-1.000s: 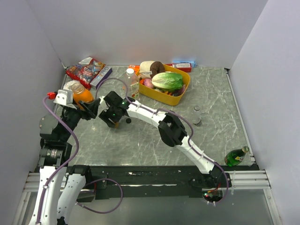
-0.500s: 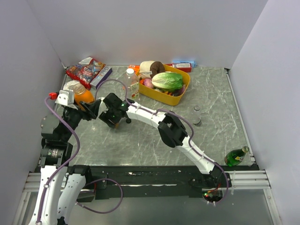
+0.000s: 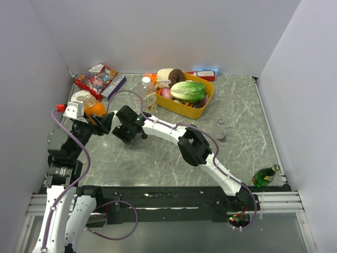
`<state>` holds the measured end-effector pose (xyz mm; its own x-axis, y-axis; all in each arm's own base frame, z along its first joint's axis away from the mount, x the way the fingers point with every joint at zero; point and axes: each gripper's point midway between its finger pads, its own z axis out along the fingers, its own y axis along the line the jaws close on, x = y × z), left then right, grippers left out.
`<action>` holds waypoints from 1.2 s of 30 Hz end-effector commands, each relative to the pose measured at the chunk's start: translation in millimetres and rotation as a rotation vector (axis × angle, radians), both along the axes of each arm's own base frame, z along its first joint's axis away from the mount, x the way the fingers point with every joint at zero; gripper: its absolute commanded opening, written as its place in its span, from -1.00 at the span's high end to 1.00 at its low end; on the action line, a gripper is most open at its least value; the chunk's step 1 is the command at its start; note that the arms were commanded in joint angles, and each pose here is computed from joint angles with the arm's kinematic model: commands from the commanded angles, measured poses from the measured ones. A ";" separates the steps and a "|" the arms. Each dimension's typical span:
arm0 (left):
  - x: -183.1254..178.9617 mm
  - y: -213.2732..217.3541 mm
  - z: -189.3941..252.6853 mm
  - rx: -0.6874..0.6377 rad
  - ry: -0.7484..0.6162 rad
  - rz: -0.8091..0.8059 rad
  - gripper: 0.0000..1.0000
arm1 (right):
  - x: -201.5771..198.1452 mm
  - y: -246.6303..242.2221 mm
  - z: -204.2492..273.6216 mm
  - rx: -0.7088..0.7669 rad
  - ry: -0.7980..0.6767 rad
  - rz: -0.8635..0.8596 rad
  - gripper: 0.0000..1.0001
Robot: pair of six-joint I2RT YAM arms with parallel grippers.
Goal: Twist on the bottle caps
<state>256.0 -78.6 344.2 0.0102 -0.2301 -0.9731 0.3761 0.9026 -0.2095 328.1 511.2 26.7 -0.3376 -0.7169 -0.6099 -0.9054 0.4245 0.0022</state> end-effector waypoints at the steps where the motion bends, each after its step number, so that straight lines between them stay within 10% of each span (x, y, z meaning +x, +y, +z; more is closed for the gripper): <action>1: -3.6 -1.3 14.2 -0.010 -0.050 -0.012 0.97 | -18.4 -10.9 17.3 -0.023 0.033 0.015 -0.33; 13: 0.3 -4.0 10.6 -0.032 -0.052 -0.024 0.97 | -25.0 -10.9 16.9 -0.031 0.029 0.045 -0.18; 21: 4.6 -6.6 -1.7 -0.010 -0.032 -0.041 0.97 | -16.8 -5.3 38.6 -0.002 -0.060 0.173 0.29; 29: 25.7 -26.9 10.0 0.057 -0.123 -0.169 0.97 | -14.9 -90.6 154.7 0.172 -0.116 0.268 0.51; 36: 40.5 -86.0 -48.6 0.202 -0.018 -0.632 0.97 | -66.9 -202.2 282.5 0.328 -0.264 0.403 0.47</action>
<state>307.4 -126.9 301.5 -0.0963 -0.1169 -0.9885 0.6337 0.7586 -0.1514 306.5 348.6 226.6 -0.0911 -0.6252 -0.7751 -0.9755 0.2127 -0.0569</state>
